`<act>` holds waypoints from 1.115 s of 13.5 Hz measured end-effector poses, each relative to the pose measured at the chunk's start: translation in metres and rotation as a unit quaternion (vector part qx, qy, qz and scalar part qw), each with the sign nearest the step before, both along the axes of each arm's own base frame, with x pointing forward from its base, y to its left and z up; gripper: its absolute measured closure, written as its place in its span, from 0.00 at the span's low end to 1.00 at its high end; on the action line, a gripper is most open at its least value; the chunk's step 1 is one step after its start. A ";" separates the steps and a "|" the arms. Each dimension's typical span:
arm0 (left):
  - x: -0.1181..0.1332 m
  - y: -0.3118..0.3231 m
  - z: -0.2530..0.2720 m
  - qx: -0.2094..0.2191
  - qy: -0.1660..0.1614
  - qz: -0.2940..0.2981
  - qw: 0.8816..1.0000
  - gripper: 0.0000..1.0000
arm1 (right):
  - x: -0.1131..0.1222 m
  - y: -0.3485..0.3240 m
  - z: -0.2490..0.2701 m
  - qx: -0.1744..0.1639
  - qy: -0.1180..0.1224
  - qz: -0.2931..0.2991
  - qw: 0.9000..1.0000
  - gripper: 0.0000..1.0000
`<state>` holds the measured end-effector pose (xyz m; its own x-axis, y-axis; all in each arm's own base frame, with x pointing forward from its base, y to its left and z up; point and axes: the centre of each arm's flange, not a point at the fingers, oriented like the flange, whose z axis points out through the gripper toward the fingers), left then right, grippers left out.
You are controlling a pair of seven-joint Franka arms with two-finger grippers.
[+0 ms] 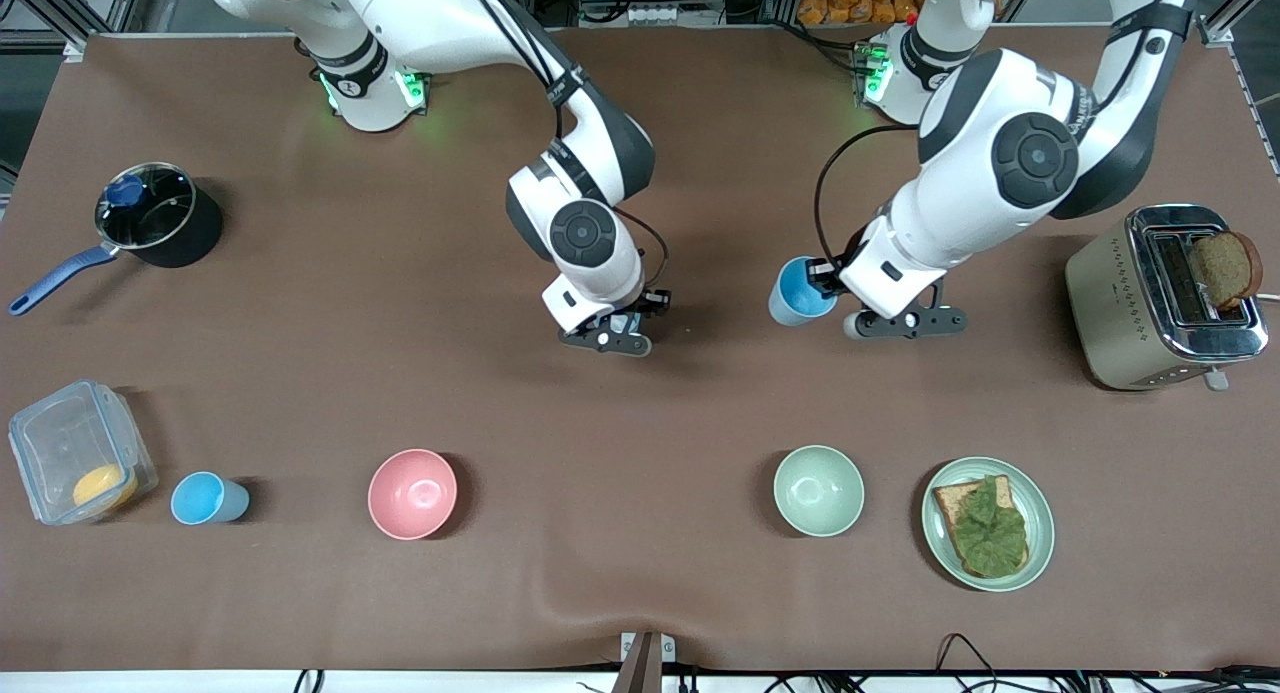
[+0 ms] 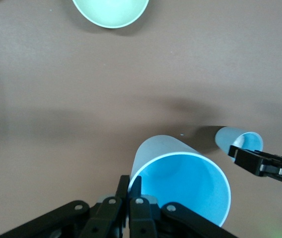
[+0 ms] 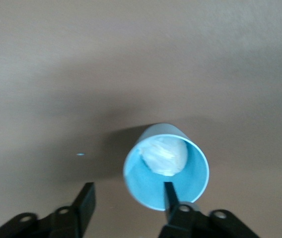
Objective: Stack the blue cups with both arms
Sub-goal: 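Set the right gripper's cup down while the left gripper brings its cup over, then lower the left gripper's cup onto the other cup while the right gripper withdraws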
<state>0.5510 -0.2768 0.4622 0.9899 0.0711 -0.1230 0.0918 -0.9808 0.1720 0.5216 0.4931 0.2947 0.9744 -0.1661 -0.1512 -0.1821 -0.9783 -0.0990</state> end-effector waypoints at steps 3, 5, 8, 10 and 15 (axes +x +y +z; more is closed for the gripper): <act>-0.006 -0.022 -0.004 -0.004 -0.002 0.005 1.000 0.97 | 0.001 -0.012 0.042 -0.018 0.029 0.005 0.999 0.00; -0.011 -0.037 -0.011 -0.004 0.004 0.010 1.000 0.97 | 0.010 -0.043 0.080 -0.029 0.051 -0.005 0.998 0.00; -0.022 -0.074 -0.021 0.001 0.004 0.013 1.000 0.97 | 0.030 -0.105 0.133 -0.025 0.071 -0.004 0.997 0.00; -0.028 -0.103 -0.028 0.003 0.002 0.019 1.000 0.97 | 0.039 -0.139 0.151 -0.021 0.081 0.012 0.996 0.00; -0.047 -0.173 -0.068 -0.002 -0.001 0.021 1.000 0.97 | 0.055 -0.217 0.176 -0.048 0.101 0.033 0.993 0.00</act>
